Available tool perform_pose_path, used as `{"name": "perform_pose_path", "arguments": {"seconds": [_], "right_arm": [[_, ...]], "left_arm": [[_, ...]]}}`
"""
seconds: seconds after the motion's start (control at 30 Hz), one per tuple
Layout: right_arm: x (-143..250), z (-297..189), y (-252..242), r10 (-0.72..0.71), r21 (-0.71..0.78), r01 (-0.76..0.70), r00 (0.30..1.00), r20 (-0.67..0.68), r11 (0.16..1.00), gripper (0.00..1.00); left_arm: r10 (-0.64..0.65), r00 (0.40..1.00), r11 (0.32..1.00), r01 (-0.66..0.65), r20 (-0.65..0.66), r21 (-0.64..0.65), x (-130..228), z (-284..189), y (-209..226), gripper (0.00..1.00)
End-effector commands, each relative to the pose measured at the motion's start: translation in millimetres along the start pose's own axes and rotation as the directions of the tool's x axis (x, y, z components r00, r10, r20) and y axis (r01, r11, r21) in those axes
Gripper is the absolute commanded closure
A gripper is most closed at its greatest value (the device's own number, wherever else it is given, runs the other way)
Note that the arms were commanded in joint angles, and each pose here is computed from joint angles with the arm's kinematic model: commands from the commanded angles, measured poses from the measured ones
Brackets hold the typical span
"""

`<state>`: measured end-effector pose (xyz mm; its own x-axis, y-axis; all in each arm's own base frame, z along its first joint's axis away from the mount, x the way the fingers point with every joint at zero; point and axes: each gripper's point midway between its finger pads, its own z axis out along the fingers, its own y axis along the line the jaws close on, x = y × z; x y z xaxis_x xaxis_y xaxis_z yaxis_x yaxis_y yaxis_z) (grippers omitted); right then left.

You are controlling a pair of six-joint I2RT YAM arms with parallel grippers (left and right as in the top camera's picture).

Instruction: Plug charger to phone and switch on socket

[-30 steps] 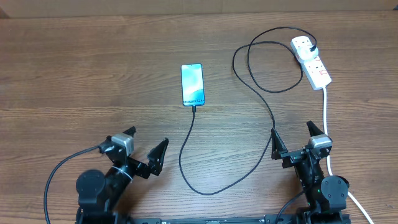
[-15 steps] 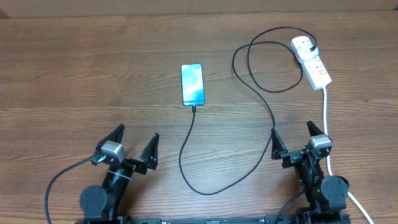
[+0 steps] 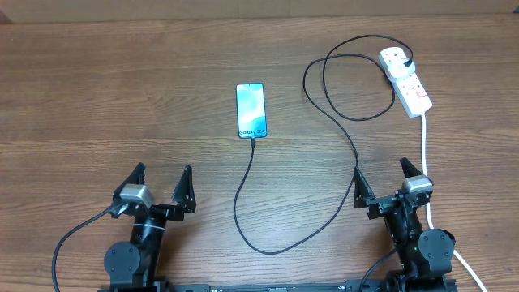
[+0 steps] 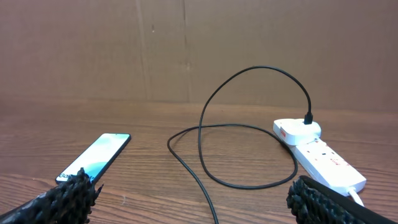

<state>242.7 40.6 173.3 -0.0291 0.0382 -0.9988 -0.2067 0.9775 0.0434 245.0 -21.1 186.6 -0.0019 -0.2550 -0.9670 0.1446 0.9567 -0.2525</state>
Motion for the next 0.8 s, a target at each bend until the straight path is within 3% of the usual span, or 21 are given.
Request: {"name": "perform_pose_path", "arguments": {"seconds": [0.0,0.2,0.5,0.77], "right_arm": [[1,0,0,-0.002,0.002,0.002,1.000,0.005,1.000,0.00],[1,0,0,-0.002,0.002,0.002,1.000,0.005,1.000,0.00],[1,0,0,-0.002,0.002,0.002,1.000,0.005,1.000,0.00],[1,0,0,-0.002,0.002,0.002,1.000,0.005,1.000,0.00]], "left_arm": [[0.029,0.999,0.996,-0.032,-0.035,-0.084,12,-1,17,0.00],[0.046,0.996,0.989,-0.057,-0.081,-0.138,23,-3,28,0.00],[0.214,0.971,0.968,-0.226,-0.105,-0.113,24,-3,26,0.00],[0.206,0.972,0.965,-0.221,-0.109,-0.141,25,-3,29,0.01]]}}
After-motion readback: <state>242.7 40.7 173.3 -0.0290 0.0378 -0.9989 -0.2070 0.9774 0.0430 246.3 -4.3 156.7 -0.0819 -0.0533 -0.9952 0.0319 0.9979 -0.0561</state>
